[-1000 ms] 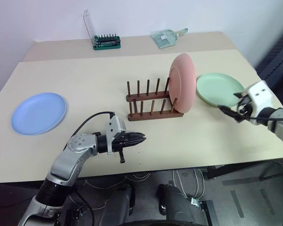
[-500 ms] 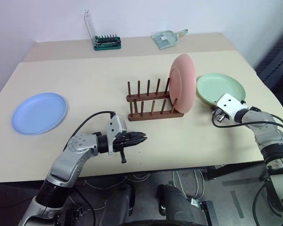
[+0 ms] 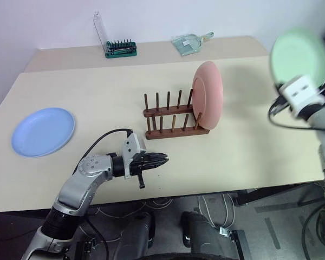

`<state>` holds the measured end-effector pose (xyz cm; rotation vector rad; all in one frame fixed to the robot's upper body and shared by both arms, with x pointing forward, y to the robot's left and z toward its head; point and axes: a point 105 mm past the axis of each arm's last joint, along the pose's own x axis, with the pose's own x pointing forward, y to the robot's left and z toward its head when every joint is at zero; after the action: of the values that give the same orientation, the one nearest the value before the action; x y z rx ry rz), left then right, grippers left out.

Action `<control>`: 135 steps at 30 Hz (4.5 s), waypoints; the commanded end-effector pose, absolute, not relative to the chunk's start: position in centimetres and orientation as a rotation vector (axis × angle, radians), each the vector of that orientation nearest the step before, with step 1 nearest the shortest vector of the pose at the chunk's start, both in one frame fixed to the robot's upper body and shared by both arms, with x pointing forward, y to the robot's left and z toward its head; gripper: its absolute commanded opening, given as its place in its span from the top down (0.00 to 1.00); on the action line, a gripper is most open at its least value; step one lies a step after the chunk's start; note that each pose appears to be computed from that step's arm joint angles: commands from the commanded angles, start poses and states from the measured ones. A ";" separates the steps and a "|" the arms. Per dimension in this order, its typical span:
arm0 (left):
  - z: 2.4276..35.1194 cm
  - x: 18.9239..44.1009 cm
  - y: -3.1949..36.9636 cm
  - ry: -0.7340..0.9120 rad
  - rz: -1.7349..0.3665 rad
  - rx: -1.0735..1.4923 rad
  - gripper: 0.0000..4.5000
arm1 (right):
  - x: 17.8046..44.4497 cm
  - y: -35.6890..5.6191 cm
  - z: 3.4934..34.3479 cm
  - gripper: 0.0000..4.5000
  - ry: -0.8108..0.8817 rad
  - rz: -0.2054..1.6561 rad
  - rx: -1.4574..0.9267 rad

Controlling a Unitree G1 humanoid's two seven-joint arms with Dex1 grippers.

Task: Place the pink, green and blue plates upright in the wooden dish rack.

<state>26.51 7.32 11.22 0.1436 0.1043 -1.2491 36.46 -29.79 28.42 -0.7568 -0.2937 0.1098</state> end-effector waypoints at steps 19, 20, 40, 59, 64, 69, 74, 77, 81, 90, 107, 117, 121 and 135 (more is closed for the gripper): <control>12.4 25.9 7.0 0.071 -1.242 0.129 0.90 | 27.3 -9.9 32.3 0.99 -0.282 1.157 0.517; 12.4 25.9 7.1 0.072 -1.239 0.127 0.90 | 27.7 -10.0 31.9 0.99 -0.261 1.138 0.538; 12.2 25.9 7.5 0.063 -1.228 0.130 0.90 | 31.7 -9.9 26.6 0.99 -0.040 0.940 0.615; 12.8 26.9 10.2 0.011 -1.038 0.135 0.90 | 32.5 -9.5 26.2 0.36 -0.012 0.922 0.590; 13.2 27.0 10.1 0.007 -1.035 0.136 0.90 | 32.6 -10.1 26.9 0.02 -0.063 0.889 0.462; 13.7 27.1 10.4 -0.002 -1.024 0.128 0.90 | 31.6 -11.0 27.7 0.02 -0.109 0.896 0.150; 14.7 27.4 11.5 -0.025 -0.967 0.101 0.90 | 30.9 -12.7 27.8 0.02 -0.136 0.890 -0.147; 15.0 27.3 12.0 -0.021 -0.952 0.078 0.90 | 30.9 -13.3 27.8 0.02 -0.151 0.885 -0.224; 18.6 29.3 21.3 -0.141 -0.452 0.032 0.63 | 30.5 -13.6 30.6 0.01 -0.271 0.898 -0.452; 18.3 27.2 38.0 -0.036 0.470 -0.077 0.01 | 28.1 -7.7 28.8 0.01 -0.291 1.235 -0.419; 11.5 28.2 40.1 0.323 0.618 -0.408 0.13 | 25.7 -5.3 26.1 0.01 -0.212 1.378 -0.286; 14.8 30.1 39.4 0.133 0.585 -0.385 0.99 | 26.6 -5.7 26.0 0.01 -0.224 1.302 -0.310; 23.1 31.6 35.3 -0.238 0.433 -0.239 0.99 | 27.9 -5.6 27.1 0.01 -0.292 1.234 -0.380; 32.5 31.2 18.1 -0.574 -0.091 -0.021 0.99 | 31.7 -1.0 26.9 0.01 -0.649 1.001 -0.993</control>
<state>32.66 19.47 30.73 -0.0442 -0.5002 -0.0473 31.91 -1.65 25.79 -0.9308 -0.5491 1.0426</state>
